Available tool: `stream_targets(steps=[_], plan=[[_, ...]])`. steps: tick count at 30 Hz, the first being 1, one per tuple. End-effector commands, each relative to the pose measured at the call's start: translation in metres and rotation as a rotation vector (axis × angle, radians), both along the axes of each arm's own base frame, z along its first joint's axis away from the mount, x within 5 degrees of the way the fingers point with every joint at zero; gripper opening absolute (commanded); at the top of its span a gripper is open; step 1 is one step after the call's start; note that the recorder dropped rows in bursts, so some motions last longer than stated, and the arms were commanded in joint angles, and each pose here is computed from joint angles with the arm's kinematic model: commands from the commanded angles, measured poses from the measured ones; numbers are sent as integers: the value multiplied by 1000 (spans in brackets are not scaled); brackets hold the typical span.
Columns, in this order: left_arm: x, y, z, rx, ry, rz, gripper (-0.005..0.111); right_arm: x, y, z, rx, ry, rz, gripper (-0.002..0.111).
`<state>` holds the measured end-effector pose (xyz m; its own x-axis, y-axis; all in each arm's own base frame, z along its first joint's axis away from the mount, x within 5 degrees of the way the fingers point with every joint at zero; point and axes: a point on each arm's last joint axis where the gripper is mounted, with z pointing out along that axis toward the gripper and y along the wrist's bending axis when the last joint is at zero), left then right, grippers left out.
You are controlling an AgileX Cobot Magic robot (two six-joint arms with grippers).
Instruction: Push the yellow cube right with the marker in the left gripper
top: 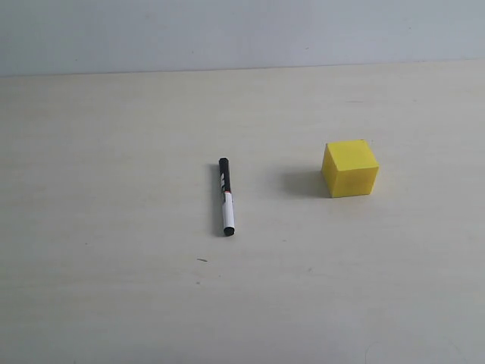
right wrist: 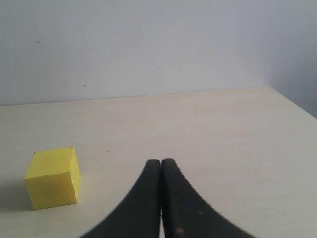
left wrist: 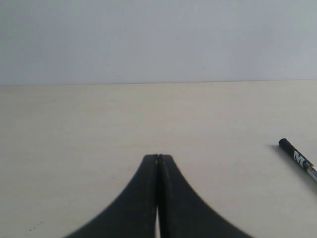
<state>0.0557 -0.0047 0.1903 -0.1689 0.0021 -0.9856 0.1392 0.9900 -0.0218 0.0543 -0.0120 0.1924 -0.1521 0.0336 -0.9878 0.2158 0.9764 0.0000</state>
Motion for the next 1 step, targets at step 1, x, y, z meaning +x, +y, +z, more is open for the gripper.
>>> stream_targets(steps=[1], plan=[[0, 0, 0, 4, -7, 2, 0, 0, 0, -1, 0, -2, -4, 0]])
